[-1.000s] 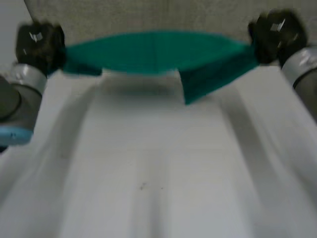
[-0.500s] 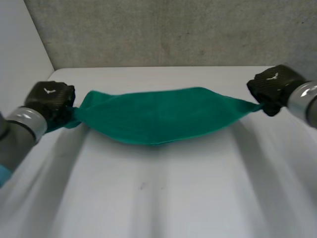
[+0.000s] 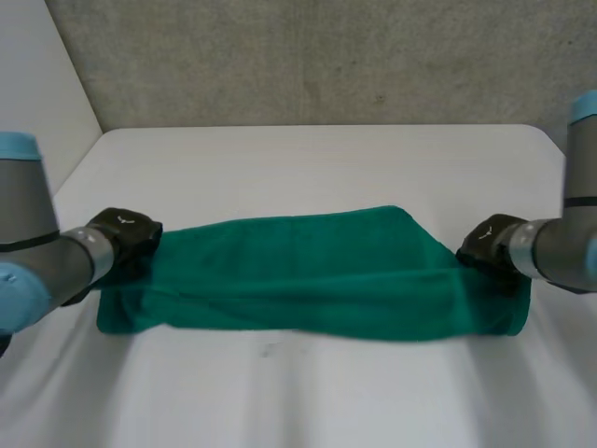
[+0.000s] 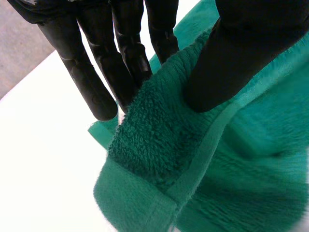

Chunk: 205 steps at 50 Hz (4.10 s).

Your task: Fold the towel.

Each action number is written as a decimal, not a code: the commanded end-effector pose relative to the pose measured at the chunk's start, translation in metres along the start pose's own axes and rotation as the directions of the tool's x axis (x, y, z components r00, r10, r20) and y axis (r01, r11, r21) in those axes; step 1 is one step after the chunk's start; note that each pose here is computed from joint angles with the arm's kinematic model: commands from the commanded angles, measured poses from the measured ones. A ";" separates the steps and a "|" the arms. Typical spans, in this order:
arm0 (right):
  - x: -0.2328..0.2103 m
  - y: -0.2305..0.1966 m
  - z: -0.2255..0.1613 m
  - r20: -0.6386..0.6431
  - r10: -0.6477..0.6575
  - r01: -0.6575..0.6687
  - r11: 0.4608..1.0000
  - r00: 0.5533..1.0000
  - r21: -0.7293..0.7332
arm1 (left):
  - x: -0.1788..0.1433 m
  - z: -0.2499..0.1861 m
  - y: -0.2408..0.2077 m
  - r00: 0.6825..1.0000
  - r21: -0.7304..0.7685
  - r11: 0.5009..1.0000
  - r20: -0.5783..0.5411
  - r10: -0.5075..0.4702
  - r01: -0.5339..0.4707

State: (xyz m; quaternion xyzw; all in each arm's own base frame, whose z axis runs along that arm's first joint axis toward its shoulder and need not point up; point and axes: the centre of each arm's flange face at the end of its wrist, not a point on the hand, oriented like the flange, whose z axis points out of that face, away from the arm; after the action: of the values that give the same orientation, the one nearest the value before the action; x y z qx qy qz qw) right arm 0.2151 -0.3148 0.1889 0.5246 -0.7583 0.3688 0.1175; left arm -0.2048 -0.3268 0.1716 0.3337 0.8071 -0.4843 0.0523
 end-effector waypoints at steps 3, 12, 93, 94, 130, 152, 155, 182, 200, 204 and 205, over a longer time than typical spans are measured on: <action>0.120 -0.084 -0.033 -0.465 0.271 -0.059 0.906 0.843 0.420 | -0.062 0.001 -0.134 0.952 0.502 0.857 0.302 -0.047 -0.117; 0.187 -0.133 -0.137 -0.496 0.627 0.089 0.564 0.600 0.821 | -0.115 -0.073 -0.215 0.837 0.834 0.517 0.414 -0.357 -0.192; 0.052 0.002 0.102 -0.394 0.135 -0.062 0.979 0.909 0.193 | 0.019 0.095 -0.021 0.992 0.305 0.951 0.125 0.013 -0.050; 0.052 0.002 0.102 -0.394 0.135 -0.062 0.979 0.909 0.193 | 0.019 0.097 -0.020 0.992 0.303 0.952 0.129 0.013 -0.052; 0.047 -0.017 0.033 -0.270 0.338 -0.243 0.912 0.902 0.331 | 0.003 0.028 -0.046 0.983 0.420 0.903 0.183 0.016 -0.093; 0.019 -0.010 0.049 -0.092 0.336 -0.301 0.914 0.937 0.274 | 0.028 0.044 -0.004 0.998 0.120 0.992 -0.055 0.036 -0.030; 0.016 -0.007 0.051 -0.084 0.342 -0.311 0.914 0.936 0.261 | 0.026 0.057 -0.003 0.998 0.128 0.991 -0.049 0.035 -0.028; 0.010 0.035 0.040 -0.082 0.396 -0.379 0.909 0.914 0.173 | 0.003 0.068 -0.026 0.998 0.236 0.970 0.018 -0.065 0.059; 0.010 0.063 0.058 -0.125 0.444 -0.423 0.891 0.887 0.164 | -0.009 0.038 -0.006 0.996 0.160 0.985 0.035 -0.078 0.072; 0.022 0.071 0.065 -0.187 0.456 -0.422 0.885 0.870 0.196 | -0.012 0.034 -0.007 0.996 0.161 0.984 0.040 -0.082 0.075; 0.027 0.073 0.066 -0.210 0.459 -0.420 0.884 0.863 0.207 | -0.012 0.032 -0.008 0.996 0.164 0.984 0.041 -0.082 0.074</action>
State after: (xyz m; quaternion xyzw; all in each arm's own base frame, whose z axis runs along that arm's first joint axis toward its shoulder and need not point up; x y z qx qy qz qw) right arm 0.1684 -0.3508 0.1291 0.3184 -0.8155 0.4799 0.0577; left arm -0.2112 -0.3633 0.1580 0.2978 0.7777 -0.5532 0.0230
